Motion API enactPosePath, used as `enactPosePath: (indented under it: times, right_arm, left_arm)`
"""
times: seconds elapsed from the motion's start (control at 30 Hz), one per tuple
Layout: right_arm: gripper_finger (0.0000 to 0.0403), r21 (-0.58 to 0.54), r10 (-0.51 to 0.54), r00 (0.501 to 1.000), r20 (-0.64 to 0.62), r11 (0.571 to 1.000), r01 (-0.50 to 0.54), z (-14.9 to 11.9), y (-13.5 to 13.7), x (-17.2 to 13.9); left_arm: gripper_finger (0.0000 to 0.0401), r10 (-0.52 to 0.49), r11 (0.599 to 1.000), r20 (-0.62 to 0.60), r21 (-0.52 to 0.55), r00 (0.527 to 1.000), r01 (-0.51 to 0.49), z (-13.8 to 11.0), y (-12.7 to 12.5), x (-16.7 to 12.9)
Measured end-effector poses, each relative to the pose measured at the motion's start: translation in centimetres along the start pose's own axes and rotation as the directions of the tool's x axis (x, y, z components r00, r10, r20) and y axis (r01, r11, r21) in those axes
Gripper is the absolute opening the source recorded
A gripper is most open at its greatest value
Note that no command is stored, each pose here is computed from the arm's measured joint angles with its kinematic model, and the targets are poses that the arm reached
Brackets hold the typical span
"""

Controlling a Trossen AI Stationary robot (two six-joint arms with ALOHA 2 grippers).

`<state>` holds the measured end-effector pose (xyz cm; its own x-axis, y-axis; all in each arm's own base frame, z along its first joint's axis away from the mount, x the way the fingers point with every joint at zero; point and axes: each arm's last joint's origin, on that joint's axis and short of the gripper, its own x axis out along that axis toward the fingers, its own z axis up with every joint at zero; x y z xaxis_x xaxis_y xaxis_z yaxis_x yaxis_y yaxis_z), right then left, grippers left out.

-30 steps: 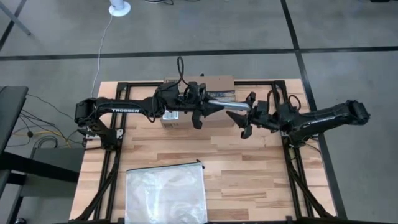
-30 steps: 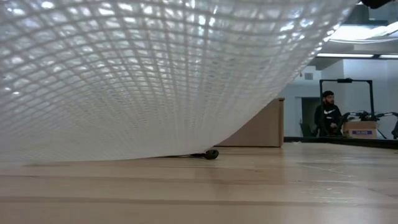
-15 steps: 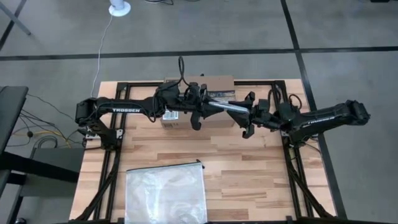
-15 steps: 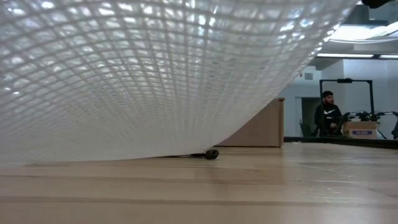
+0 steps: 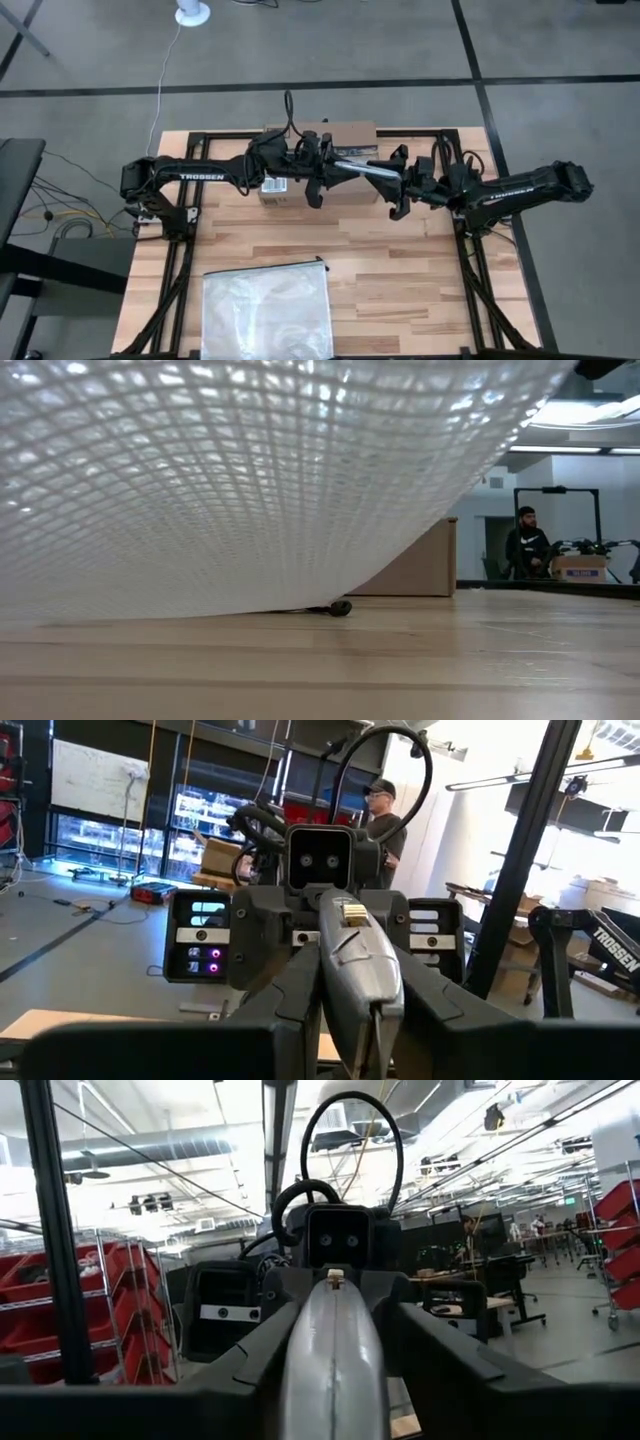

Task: Unpack boxes
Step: Open the box using the cutter

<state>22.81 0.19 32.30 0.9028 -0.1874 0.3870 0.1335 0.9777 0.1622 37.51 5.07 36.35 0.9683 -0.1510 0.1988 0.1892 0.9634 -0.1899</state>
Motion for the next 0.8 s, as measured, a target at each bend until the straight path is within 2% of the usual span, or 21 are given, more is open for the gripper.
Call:
enactPosePath:
  times: [0.13,0.23,0.37,0.47,0.53,0.63,0.8]
  right_arm:
    - [0.0111,-0.001,0.002,1.000,-0.001,1.000,-0.002,0.0,0.0,0.0]
    - [0.0068,-0.003,-0.003,1.000,-0.002,1.000,0.003,0.0,-0.1,0.0]
    - [0.0061,-0.029,-0.007,1.000,-0.005,1.000,0.007,0.0,-0.3,0.0]
    - [0.0061,-0.060,-0.025,0.999,-0.020,0.998,0.023,-0.2,-0.6,0.1]
    - [0.0061,-0.085,-0.044,0.998,-0.051,0.996,0.040,-0.3,-0.9,0.0]
    - [0.0061,-0.123,-0.068,0.990,-0.123,0.991,0.053,-0.3,-1.6,-0.4]
    - [0.0061,-0.201,-0.134,0.956,-0.262,0.976,0.082,0.5,-3.6,-0.2]
  left_arm:
    - [0.0061,0.004,1.000,-0.007,-0.002,1.000,-0.004,-0.1,0.0,0.0]
    - [0.0061,0.013,1.000,-0.009,0.004,1.000,-0.013,-0.1,0.1,0.0]
    - [0.0062,0.020,1.000,-0.032,0.013,0.999,-0.020,-0.3,0.1,0.0]
    - [0.0102,0.040,0.999,-0.069,0.005,0.997,-0.040,-0.6,0.2,-0.1]
    - [0.0137,0.054,0.999,-0.141,0.013,0.989,-0.052,-1.1,0.3,-0.3]
    - [0.0172,0.103,0.995,-0.345,0.037,0.933,-0.097,-1.5,0.1,-1.7]
    - [0.0181,0.301,0.953,-0.492,0.179,0.817,-0.243,1.2,-0.7,-6.0]
